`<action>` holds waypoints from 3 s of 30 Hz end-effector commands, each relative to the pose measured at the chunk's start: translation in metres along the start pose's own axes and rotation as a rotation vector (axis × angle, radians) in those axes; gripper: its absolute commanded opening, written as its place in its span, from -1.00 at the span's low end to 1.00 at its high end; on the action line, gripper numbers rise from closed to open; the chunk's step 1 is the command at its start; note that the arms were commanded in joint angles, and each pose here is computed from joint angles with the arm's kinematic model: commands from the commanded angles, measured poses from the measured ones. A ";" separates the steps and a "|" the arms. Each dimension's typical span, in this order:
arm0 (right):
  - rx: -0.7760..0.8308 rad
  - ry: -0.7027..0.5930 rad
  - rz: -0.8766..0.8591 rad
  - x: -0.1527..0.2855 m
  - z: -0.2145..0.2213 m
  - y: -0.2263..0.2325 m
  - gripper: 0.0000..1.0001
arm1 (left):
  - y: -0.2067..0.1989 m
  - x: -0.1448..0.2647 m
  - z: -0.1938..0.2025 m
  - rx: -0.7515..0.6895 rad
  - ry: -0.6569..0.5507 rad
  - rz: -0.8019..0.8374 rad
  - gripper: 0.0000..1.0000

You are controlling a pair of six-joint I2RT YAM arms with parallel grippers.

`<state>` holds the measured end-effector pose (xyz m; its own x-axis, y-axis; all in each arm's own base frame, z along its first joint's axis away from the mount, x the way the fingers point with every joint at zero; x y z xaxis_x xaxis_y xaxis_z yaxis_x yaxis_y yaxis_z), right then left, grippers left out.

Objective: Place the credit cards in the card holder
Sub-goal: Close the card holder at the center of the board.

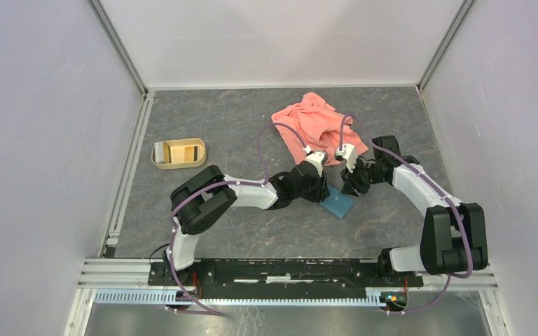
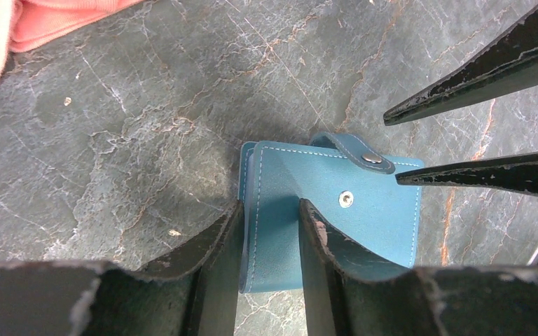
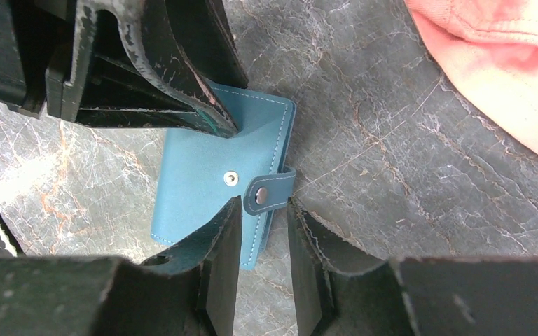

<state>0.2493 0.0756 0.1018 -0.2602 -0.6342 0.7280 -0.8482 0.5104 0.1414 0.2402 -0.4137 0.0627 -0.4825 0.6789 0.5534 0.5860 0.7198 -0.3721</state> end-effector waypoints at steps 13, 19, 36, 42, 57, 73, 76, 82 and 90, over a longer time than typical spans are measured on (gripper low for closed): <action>-0.022 0.008 -0.054 -0.007 0.002 0.000 -0.47 | 0.024 -0.005 0.030 -0.046 0.106 -0.092 -0.19; -0.007 -0.007 -0.061 -0.005 -0.002 0.001 -1.00 | 0.023 -0.005 0.030 -0.045 0.105 -0.093 -0.20; 0.076 0.003 -0.196 -0.010 0.007 0.030 -1.00 | 0.022 -0.009 0.032 -0.025 0.124 -0.092 -0.24; 0.066 0.036 -0.206 -0.018 0.012 0.031 -1.00 | 0.020 -0.008 0.031 -0.019 0.122 -0.085 -0.26; 0.076 0.055 -0.249 -0.024 0.013 0.038 -1.00 | 0.017 -0.007 0.027 -0.010 0.110 -0.069 -0.27; 0.028 0.154 -0.258 -0.034 0.028 0.038 -1.00 | 0.013 -0.004 0.024 0.010 0.096 -0.045 -0.27; 0.013 0.175 -0.260 -0.036 0.030 0.037 -1.00 | 0.011 -0.004 0.026 0.033 0.096 -0.021 -0.27; -0.023 0.215 -0.279 -0.039 0.033 0.036 -1.00 | 0.007 -0.003 0.030 0.067 0.095 0.020 -0.27; -0.101 0.267 -0.312 -0.047 0.041 0.036 -1.00 | 0.007 -0.001 0.034 0.088 0.090 0.050 -0.27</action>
<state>0.2354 0.0952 0.0746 0.0094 -0.6373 0.7706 -0.8671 0.3786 0.3237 0.2375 -0.4144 0.0597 -0.4418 0.7248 0.5286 0.5689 0.6820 -0.4597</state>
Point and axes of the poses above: each gripper's point midway between its finger pads, its own x axis back along the fingers, its own y axis along the line the jaws close on, z = x × y, the point moved 5 cm from there along x, back along the fingers, and after that the axes turned 3 degrees about -x, right-handed, at the moved point
